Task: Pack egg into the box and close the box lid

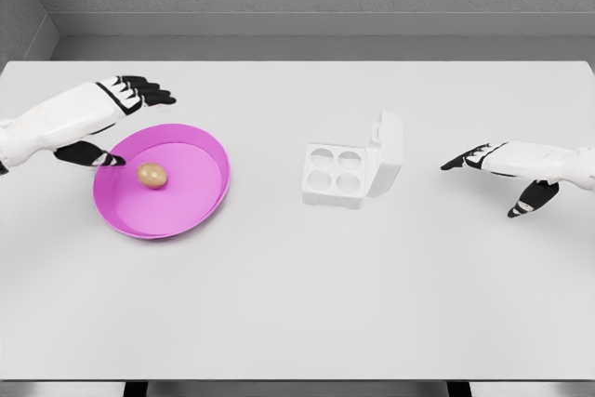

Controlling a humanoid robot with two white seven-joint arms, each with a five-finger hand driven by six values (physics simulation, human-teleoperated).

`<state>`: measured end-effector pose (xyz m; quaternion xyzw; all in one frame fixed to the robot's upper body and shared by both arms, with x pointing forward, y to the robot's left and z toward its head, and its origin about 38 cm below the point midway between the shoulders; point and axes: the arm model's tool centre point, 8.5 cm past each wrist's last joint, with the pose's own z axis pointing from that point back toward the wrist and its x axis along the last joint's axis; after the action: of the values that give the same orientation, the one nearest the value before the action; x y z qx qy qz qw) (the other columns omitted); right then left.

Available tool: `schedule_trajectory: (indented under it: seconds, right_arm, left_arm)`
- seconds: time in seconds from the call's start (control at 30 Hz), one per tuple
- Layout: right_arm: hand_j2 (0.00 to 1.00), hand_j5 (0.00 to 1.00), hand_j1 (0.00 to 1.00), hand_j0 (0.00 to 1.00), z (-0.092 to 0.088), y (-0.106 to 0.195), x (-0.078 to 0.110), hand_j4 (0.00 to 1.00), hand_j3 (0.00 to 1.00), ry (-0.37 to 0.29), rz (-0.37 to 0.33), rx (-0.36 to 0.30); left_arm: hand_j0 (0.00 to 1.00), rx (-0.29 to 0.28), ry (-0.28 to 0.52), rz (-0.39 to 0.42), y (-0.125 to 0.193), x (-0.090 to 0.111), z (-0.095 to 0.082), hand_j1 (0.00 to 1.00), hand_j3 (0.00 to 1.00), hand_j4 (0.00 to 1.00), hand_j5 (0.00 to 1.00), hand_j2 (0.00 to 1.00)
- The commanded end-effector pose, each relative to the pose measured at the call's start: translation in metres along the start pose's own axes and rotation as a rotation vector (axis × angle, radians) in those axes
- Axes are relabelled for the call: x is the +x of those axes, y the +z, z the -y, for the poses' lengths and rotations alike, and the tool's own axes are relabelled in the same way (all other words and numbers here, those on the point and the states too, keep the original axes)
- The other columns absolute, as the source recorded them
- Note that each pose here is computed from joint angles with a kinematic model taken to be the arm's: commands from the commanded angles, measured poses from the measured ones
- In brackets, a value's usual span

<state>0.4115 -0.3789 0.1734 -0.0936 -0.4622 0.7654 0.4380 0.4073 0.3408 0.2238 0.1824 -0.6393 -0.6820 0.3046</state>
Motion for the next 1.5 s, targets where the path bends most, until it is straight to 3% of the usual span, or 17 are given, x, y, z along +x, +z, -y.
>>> schedule_trajectory:
  seconds: [0.0,0.07,0.1,0.23,0.27,0.4,0.47,0.53,0.6,0.7,0.73,0.93,1.1,1.27,1.47]
  right_arm:
    - [1.00,1.00,1.00,1.00,0.000,0.000,0.000,1.00,1.00,0.001,-0.002,0.001]
    - [1.00,1.00,1.00,1.00,0.002,0.001,0.000,1.00,1.00,0.004,-0.003,-0.002]
    - [1.00,1.00,1.00,1.00,0.002,0.001,0.000,1.00,1.00,0.004,-0.003,-0.002]
    - [1.00,1.00,1.00,1.00,0.009,0.010,-0.001,1.00,1.00,0.033,-0.006,-0.004]
    - [1.00,1.00,1.00,1.00,0.013,0.012,-0.002,1.00,1.00,0.038,-0.011,-0.009]
    - [1.00,1.00,1.00,1.00,0.016,0.020,-0.006,1.00,1.00,0.048,-0.031,-0.002]
    - [1.00,1.00,1.00,1.00,0.011,0.021,-0.008,1.00,1.00,0.041,-0.038,0.014]
    - [1.00,1.00,1.00,1.00,0.012,0.020,-0.007,1.00,1.00,0.046,-0.034,0.013]
    - [1.00,1.00,1.00,1.00,0.013,0.021,-0.008,1.00,1.00,0.046,-0.036,0.012]
    - [1.00,1.00,1.00,1.00,0.012,0.022,-0.007,1.00,1.00,0.050,-0.035,0.016]
    - [1.00,1.00,1.00,1.00,0.012,0.022,-0.006,1.00,1.00,0.061,-0.017,0.018]
    - [1.00,1.00,1.00,1.00,0.019,0.025,-0.005,1.00,1.00,0.083,-0.005,0.005]
    - [1.00,1.00,1.00,1.00,0.020,0.025,-0.004,1.00,1.00,0.083,-0.004,-0.002]
    - [1.00,1.00,1.00,1.00,0.023,0.023,-0.003,1.00,1.00,0.086,0.001,-0.010]
    - [1.00,1.00,1.00,1.00,0.015,0.024,-0.010,1.00,1.00,0.064,-0.017,0.004]
  left_arm:
    - [1.00,-0.002,-0.027,0.029,-0.006,0.010,-0.001,1.00,1.00,1.00,1.00,1.00]
    - [1.00,0.014,-0.046,0.092,-0.013,0.030,-0.007,1.00,1.00,1.00,1.00,1.00]
    - [1.00,-0.001,-0.039,0.104,-0.015,0.034,-0.001,1.00,1.00,1.00,1.00,1.00]
    - [1.00,-0.056,-0.005,0.070,-0.004,0.026,0.019,1.00,1.00,1.00,1.00,1.00]
    - [1.00,-0.085,-0.025,0.042,0.009,0.018,0.014,1.00,1.00,1.00,1.00,1.00]
    - [1.00,-0.092,-0.033,0.044,0.007,0.018,0.013,1.00,1.00,1.00,1.00,1.00]
    - [1.00,-0.252,-0.043,0.069,0.005,0.026,0.023,1.00,1.00,1.00,1.00,1.00]
    - [1.00,-0.261,-0.028,0.085,0.004,0.030,0.022,1.00,1.00,1.00,1.00,1.00]
    - [1.00,-0.312,-0.029,0.088,0.002,0.030,0.025,1.00,1.00,1.00,1.00,1.00]
    - [1.00,-0.264,-0.035,0.099,-0.014,0.030,0.017,1.00,1.00,1.00,1.00,1.00]
    - [1.00,-0.253,-0.009,0.084,-0.018,0.024,0.023,1.00,1.00,1.00,1.00,1.00]
    - [1.00,-0.264,0.052,0.007,-0.015,-0.002,0.039,1.00,1.00,1.00,1.00,1.00]
    - [1.00,-0.256,0.053,0.023,-0.024,0.002,0.040,1.00,1.00,1.00,1.00,1.00]
    - [1.00,-0.267,0.073,-0.013,-0.023,-0.009,0.048,1.00,1.00,1.00,1.00,1.00]
    - [1.00,-0.262,0.064,-0.012,-0.024,-0.010,0.043,1.00,1.00,1.00,1.00,1.00]
